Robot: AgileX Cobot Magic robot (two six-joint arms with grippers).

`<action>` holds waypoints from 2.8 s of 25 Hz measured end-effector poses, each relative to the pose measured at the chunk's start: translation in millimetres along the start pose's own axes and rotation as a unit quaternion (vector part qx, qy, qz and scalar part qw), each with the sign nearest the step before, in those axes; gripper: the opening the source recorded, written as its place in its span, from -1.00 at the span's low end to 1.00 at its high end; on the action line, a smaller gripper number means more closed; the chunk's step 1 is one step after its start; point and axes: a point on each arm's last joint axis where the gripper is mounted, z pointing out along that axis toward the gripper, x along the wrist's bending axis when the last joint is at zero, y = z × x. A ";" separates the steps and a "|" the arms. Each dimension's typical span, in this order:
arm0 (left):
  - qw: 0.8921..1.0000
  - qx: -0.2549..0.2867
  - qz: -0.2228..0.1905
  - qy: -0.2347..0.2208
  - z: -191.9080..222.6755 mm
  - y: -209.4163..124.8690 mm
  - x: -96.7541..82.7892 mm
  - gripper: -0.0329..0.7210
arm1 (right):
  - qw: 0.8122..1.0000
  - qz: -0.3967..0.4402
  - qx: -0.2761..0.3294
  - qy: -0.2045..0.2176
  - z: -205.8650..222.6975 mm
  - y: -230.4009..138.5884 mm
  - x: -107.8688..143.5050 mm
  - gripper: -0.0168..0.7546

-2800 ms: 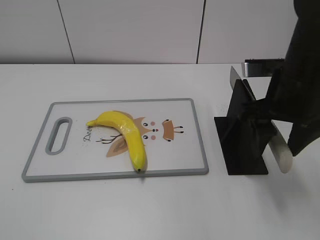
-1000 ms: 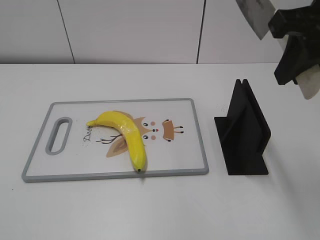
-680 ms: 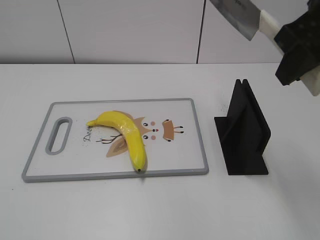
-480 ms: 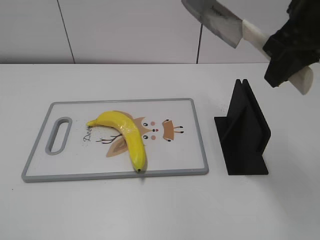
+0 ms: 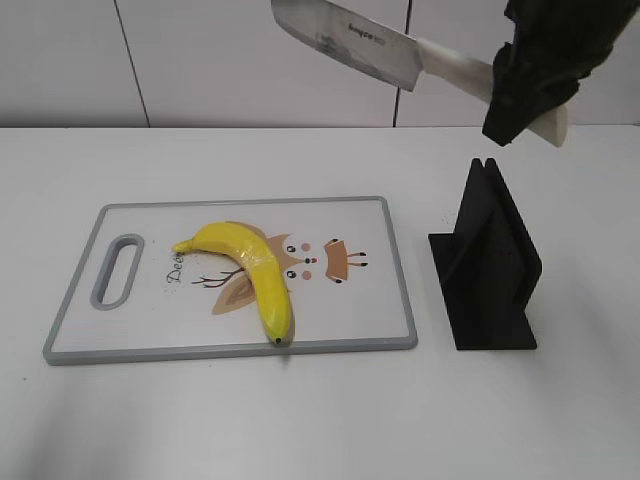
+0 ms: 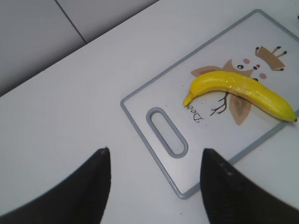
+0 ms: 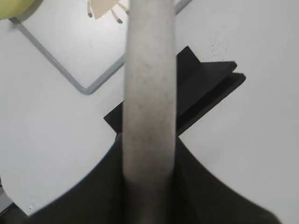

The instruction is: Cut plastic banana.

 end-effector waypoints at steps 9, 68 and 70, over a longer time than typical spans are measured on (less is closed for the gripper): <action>0.978 0.039 0.179 -0.098 56.4 77.4 16.5 0.60 | 0.987 -0.162 -0.007 0.018 24.9 23.6 -12.4 -0.52; 0.936 0.113 0.283 -0.176 186.7 82.5 -15.9 -0.92 | 0.946 -0.301 -0.088 0.081 55.3 53.4 -12.0 -0.52; 0.936 0.116 0.280 -0.177 190.9 78.3 -19.8 -0.91 | 0.945 -0.305 -0.084 0.079 55.5 52.7 -12.4 -0.52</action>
